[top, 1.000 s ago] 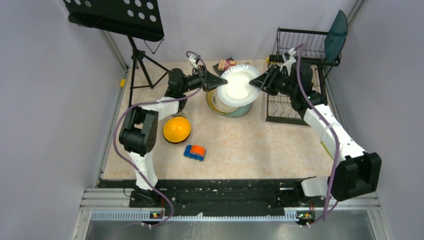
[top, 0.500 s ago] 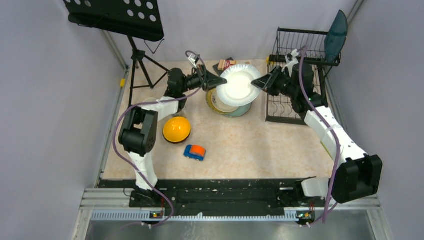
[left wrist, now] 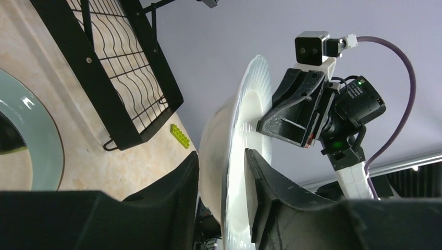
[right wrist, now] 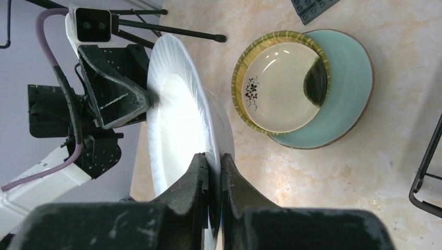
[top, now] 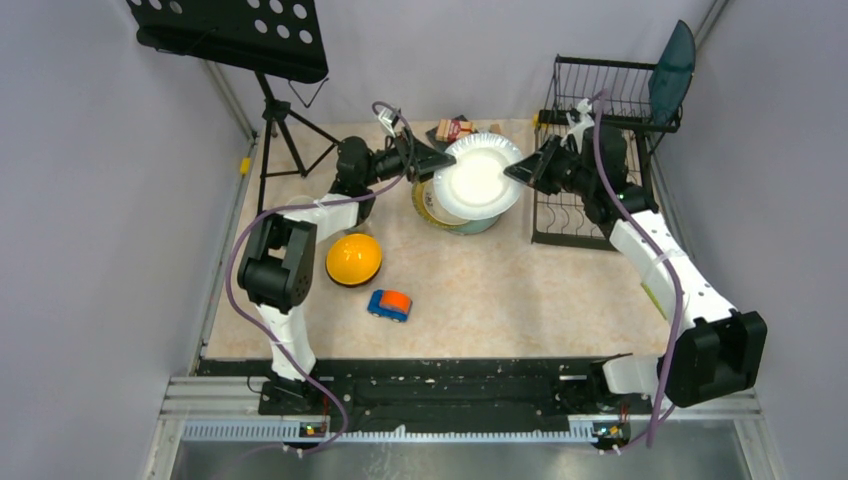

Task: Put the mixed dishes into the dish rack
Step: Insert the plate into the dish rack.

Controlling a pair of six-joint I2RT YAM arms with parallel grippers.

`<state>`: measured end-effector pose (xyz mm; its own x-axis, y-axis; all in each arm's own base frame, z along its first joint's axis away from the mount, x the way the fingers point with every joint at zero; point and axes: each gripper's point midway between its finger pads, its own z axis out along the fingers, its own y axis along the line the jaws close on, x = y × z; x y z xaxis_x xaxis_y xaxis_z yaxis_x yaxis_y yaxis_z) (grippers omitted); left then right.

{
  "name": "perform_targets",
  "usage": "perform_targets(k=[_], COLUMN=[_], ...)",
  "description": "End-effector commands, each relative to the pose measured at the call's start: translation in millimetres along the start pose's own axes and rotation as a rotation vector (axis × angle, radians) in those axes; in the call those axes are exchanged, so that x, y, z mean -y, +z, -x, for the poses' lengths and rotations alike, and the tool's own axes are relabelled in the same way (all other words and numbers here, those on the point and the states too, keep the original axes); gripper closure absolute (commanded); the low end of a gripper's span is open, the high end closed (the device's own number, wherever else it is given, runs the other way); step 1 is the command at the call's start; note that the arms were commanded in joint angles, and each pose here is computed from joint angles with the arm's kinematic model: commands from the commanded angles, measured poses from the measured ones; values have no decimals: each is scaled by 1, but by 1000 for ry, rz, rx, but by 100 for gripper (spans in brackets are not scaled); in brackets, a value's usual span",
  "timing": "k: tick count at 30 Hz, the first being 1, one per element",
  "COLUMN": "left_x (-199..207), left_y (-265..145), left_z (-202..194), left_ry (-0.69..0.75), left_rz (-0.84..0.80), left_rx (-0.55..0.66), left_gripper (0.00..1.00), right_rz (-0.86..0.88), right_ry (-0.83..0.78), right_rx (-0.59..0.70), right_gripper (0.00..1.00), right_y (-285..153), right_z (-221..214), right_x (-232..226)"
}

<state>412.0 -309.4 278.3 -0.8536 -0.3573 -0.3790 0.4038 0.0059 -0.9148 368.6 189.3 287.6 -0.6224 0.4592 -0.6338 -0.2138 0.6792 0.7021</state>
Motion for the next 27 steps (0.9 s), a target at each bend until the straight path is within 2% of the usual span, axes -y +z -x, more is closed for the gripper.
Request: perform_targets(k=[1,4,8,11,15,17,20,27], left_x=[32,31,24,18,18,18,20,22], left_y=[2,3,1,-5,-16,-20,-25,-27], left_z=[3,3,4,6,11,13,15,14], left_ry=[89,94,125,204,313,343,371,394], left_rz=[-49,-34,35,125,223,253,283,292], left_rx=[8,6,12,36,69,83,99,92], left_gripper=[57,55,46,30,19,10,6,5], right_rz=[93,59,-22,-41,-80,-95,-140,-262], right_ry=[-113,-131,-176,-220,-258,-282,-331,-442], right_rx=[97,102,129,140,168,191,239,393], right_gripper=[100,100,100,100,100,100,100,100], right_y=[-22,-21,-24,-27,-31,-33,-41,-64], right_z=[37,40,52,60,72,81,99,153], right_x=[-49,-46,-38,-39,-39,-41,-43,-51])
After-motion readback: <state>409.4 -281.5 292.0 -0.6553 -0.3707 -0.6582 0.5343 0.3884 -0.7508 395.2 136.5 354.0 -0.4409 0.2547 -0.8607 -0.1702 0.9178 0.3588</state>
